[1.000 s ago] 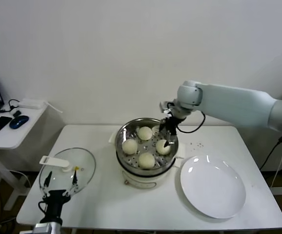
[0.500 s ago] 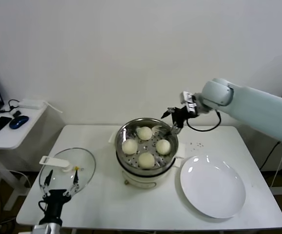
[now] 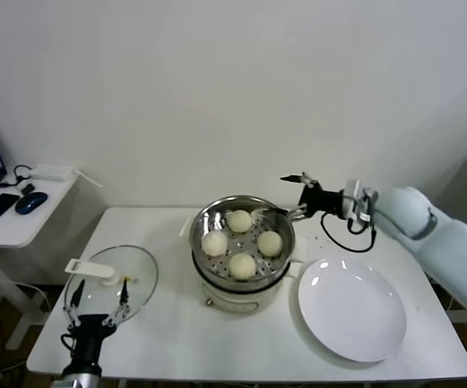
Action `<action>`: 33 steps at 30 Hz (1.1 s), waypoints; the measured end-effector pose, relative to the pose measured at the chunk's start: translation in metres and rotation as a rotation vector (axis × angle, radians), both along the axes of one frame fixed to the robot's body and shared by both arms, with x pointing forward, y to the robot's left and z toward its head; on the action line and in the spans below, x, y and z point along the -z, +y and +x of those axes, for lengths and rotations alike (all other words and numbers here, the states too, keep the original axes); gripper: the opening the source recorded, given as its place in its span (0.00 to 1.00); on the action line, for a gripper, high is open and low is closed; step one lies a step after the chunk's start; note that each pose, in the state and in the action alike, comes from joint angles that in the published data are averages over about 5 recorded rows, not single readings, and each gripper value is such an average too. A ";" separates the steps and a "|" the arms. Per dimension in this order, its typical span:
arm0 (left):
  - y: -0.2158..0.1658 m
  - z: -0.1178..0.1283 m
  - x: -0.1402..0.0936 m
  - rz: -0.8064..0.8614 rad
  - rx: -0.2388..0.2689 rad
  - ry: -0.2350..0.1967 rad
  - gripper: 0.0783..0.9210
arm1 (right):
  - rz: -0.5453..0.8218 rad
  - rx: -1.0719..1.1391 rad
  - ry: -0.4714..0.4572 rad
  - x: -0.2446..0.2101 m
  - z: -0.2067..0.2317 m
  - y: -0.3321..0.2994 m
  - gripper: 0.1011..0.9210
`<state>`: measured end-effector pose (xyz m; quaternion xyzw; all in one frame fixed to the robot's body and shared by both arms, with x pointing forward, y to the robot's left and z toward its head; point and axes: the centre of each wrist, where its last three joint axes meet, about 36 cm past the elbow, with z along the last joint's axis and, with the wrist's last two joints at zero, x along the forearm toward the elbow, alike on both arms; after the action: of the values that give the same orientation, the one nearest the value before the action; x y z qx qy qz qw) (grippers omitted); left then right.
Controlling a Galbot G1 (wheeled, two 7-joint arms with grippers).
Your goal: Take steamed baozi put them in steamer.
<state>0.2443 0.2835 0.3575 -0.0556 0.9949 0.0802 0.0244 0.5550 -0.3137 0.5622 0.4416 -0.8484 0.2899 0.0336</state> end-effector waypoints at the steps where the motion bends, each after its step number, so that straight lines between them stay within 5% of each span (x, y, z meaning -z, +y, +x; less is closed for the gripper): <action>1: 0.000 0.000 0.000 0.000 -0.002 -0.001 0.88 | 0.035 0.019 -0.016 0.008 -0.006 -0.001 0.88; 13: 0.003 -0.001 -0.003 0.004 -0.024 0.000 0.88 | 0.417 0.307 -0.118 0.113 -0.090 -0.013 0.88; 33: 0.010 -0.006 -0.005 -0.012 -0.027 0.057 0.88 | 0.673 0.572 0.007 0.228 -0.222 0.019 0.88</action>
<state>0.2382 0.2930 0.3623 -0.0669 0.9948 0.0761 -0.0052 0.3325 -0.2951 0.3344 0.1762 -0.9836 -0.0252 -0.0305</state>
